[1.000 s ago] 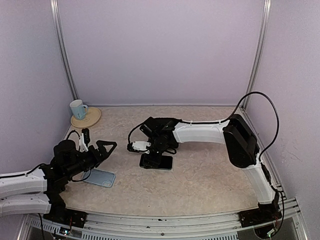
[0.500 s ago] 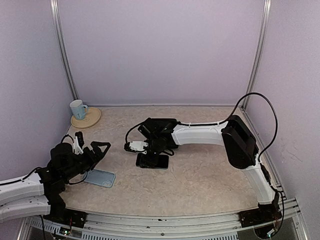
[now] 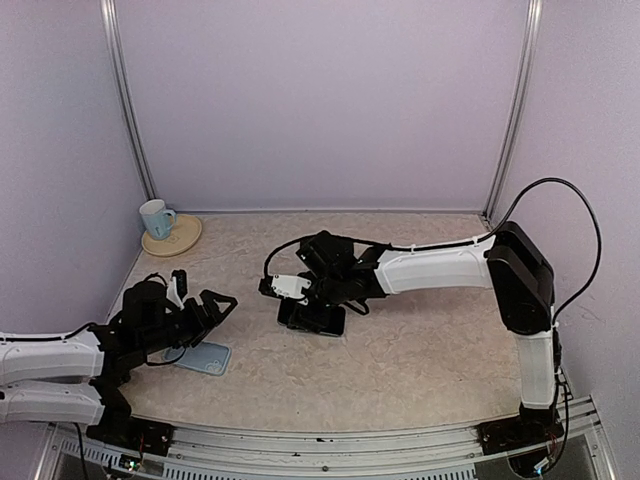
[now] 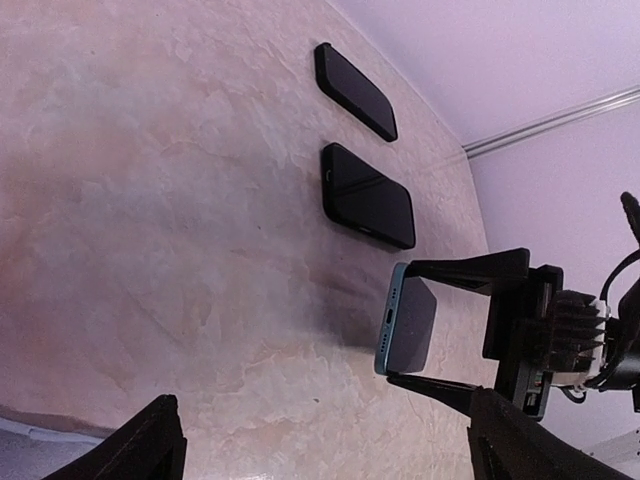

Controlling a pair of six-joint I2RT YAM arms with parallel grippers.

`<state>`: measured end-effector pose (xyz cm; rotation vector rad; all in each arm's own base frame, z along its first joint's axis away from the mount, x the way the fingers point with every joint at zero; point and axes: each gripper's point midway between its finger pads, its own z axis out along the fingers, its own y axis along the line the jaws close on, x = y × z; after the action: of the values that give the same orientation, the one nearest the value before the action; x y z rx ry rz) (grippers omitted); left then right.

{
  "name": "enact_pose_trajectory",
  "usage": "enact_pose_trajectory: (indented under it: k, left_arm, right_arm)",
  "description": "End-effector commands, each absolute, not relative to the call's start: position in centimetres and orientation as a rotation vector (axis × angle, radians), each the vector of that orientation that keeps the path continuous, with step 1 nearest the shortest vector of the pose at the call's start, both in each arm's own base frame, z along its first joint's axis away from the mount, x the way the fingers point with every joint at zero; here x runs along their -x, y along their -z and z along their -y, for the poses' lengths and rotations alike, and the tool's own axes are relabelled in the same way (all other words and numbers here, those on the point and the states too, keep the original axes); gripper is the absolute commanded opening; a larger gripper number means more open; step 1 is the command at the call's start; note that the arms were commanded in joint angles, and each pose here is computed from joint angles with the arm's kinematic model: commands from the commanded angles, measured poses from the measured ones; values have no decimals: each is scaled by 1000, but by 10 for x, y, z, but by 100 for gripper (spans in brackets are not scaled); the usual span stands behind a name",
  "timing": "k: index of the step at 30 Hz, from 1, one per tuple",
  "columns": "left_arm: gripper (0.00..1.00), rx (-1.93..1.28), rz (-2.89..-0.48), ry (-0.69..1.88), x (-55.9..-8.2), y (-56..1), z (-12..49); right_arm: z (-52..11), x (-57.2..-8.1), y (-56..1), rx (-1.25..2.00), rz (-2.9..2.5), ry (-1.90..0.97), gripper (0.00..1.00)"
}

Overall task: Put the phone into the phone case
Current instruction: Pick up the phone at the center of the board, then pass from the right arm to the left

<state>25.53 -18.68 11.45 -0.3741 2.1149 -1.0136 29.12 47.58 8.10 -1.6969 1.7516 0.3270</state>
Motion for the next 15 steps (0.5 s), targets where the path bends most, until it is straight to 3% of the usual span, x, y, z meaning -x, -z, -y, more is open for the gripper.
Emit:
enact_pose_trajectory:
  k: [1,15]
  left_arm:
    - [96,231,-2095,1138,-259,-138,215]
    - [92,-82,-2139,1309,-256,-145,277]
  right_arm:
    - [-493,-286,-137,1609,-1589,-350,61]
    - [-496,-260,-163,1602,-1473,-334,61]
